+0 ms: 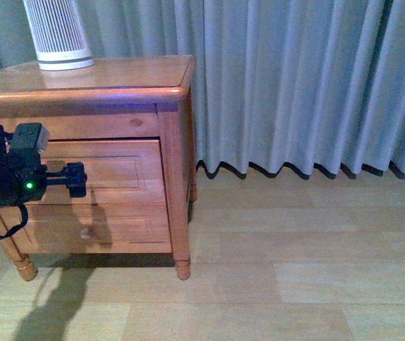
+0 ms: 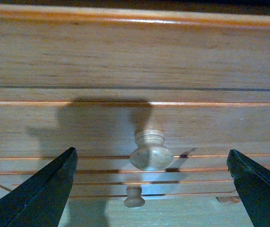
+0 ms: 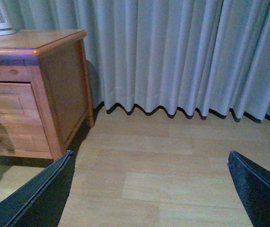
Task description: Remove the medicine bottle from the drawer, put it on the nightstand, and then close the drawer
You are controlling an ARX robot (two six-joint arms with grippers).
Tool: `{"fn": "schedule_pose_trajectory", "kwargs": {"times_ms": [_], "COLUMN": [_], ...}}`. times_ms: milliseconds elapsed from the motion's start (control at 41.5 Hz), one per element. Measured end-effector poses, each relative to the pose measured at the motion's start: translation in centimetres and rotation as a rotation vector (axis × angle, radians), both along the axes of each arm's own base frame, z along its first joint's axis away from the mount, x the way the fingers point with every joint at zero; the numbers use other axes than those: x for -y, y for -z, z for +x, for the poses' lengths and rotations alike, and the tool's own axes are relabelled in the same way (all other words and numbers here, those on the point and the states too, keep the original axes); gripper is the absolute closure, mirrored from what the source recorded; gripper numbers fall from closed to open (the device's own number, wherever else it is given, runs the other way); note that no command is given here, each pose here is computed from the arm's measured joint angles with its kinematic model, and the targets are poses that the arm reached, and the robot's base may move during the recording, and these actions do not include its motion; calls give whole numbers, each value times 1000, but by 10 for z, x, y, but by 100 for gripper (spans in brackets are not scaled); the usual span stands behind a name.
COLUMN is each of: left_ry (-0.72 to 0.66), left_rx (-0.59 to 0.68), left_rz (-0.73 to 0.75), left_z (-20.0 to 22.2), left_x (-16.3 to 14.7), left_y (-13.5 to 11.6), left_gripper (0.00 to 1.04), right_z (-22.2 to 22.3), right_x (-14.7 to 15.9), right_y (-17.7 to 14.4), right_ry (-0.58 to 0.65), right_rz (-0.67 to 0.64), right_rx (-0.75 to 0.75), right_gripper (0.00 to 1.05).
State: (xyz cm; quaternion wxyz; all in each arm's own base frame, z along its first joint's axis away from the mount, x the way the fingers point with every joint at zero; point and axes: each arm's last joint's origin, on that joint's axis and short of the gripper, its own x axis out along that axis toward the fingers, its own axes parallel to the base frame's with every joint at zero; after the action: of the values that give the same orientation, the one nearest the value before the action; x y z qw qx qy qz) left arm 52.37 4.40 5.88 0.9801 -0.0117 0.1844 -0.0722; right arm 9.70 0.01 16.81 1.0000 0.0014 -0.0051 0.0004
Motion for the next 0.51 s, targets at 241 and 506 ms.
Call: {"fn": "schedule_pose_trajectory", "kwargs": {"times_ms": [241, 506], "left_ry": [-10, -38], "left_rx": [-3, -17], "left_rz": [-18, -38], "left_z": [11, 15], "left_x": [-2, -3], "left_y": [7, 12], "left_gripper": [7, 11], "right_z": [0, 0], "right_x": [0, 0], "right_y": [0, 0], "right_ry": [0, 0], "right_rz": [0, 0], "right_rx": [0, 0], "right_gripper": [7, 7]}}
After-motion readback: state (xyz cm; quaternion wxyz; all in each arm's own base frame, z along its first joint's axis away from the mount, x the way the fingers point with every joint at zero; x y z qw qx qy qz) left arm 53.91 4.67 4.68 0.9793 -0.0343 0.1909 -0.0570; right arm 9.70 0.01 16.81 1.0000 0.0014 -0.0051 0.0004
